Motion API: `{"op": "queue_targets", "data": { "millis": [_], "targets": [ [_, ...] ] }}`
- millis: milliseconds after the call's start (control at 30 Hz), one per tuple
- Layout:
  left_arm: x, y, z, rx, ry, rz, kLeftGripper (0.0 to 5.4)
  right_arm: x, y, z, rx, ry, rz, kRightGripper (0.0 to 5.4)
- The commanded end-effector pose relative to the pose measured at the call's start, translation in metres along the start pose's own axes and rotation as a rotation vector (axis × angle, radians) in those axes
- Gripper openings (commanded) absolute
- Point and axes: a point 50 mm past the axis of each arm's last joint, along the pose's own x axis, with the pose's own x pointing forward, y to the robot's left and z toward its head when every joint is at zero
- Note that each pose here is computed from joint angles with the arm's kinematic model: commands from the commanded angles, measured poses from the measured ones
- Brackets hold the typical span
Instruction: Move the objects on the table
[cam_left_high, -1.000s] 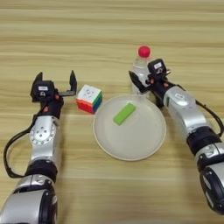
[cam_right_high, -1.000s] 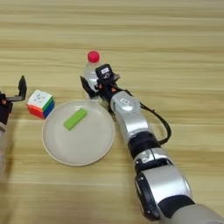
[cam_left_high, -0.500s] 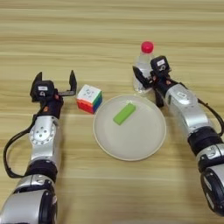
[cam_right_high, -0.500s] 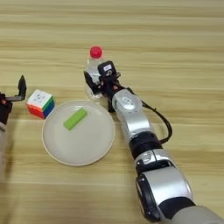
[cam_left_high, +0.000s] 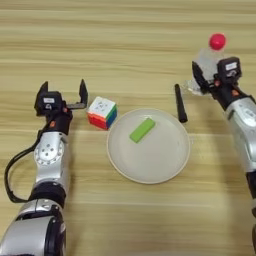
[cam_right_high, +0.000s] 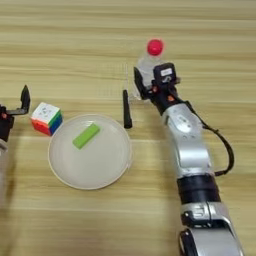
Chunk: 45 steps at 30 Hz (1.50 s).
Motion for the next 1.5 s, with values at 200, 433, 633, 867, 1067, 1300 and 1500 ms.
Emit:
{"op": "queue_targets", "data": {
  "millis": [200, 433, 633, 867, 1067, 1300, 1500],
  "targets": [
    [0.003, 0.0, 0.003, 0.001, -0.013, 0.0, 5.4, -0.012, -0.019, -0.008, 0.011, 0.036, -0.089, 3.18],
    [0.002, 0.0, 0.003, 0.001, -0.015, 0.002, 5.4, -0.012, -0.016, -0.027, 0.03, 0.103, -0.09, 3.18],
    [0.002, 0.0, 0.003, -0.001, -0.015, 0.002, 5.4, -0.012, -0.016, -0.038, 0.031, 0.133, -0.088, 3.17],
    [0.003, 0.0, 0.003, -0.002, -0.015, 0.004, 5.4, -0.012, -0.015, -0.042, 0.032, 0.143, -0.081, 3.35],
    [0.003, 0.0, 0.003, -0.001, -0.014, 0.004, 5.4, -0.013, -0.014, -0.043, 0.035, 0.144, -0.078, 4.27],
    [0.003, 0.0, 0.003, -0.001, -0.015, 0.004, 5.4, -0.014, -0.015, -0.042, 0.035, 0.141, -0.078, 5.05],
    [0.003, 0.0, 0.003, -0.002, -0.015, 0.003, 5.4, -0.02, -0.014, -0.042, 0.034, 0.137, -0.077, 5.38]
  ]
}}
